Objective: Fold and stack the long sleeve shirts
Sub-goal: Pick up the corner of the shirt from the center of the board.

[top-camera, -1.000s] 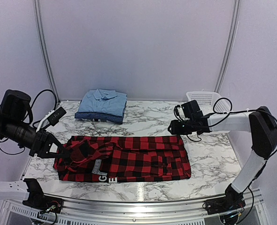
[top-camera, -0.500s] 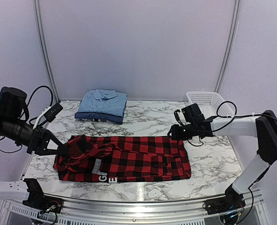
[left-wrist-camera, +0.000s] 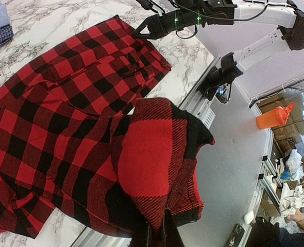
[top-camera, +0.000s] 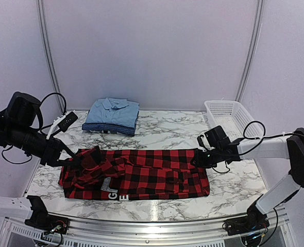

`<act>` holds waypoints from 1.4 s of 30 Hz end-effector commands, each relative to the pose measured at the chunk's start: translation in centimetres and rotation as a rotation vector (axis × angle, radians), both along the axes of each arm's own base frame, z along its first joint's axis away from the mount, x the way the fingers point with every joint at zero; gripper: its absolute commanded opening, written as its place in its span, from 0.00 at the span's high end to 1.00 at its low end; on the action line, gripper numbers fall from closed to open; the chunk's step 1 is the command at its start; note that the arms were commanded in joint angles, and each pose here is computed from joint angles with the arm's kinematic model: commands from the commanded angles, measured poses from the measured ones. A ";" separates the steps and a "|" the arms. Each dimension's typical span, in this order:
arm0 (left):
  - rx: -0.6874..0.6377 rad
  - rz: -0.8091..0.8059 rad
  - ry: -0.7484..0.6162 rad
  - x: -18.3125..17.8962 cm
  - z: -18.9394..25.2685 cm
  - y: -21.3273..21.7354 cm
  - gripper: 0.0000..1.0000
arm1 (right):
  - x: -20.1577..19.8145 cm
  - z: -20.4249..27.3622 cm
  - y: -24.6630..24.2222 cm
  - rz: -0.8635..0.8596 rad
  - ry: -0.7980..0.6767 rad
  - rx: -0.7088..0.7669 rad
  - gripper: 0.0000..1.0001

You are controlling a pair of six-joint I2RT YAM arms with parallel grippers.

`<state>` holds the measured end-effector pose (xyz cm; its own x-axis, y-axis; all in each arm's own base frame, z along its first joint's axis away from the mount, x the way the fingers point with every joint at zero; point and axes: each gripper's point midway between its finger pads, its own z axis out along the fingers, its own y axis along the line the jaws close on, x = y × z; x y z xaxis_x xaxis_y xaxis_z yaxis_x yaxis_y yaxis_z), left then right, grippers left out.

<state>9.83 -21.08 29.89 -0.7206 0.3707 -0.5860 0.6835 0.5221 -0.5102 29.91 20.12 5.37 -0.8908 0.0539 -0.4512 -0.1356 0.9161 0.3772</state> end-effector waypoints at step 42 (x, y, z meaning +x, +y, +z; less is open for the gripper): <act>-0.002 0.225 -0.324 3.8 7.1 3.5 1.00 | 2.2 2.7 0.3 -0.045 -0.048 -0.038 1.00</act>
<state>12.44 -19.59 34.76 -0.6326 0.2738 -0.7245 0.6985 0.6057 -0.3810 30.88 20.29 5.11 -0.8976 0.0886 -0.4318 -0.0843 0.9270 0.3653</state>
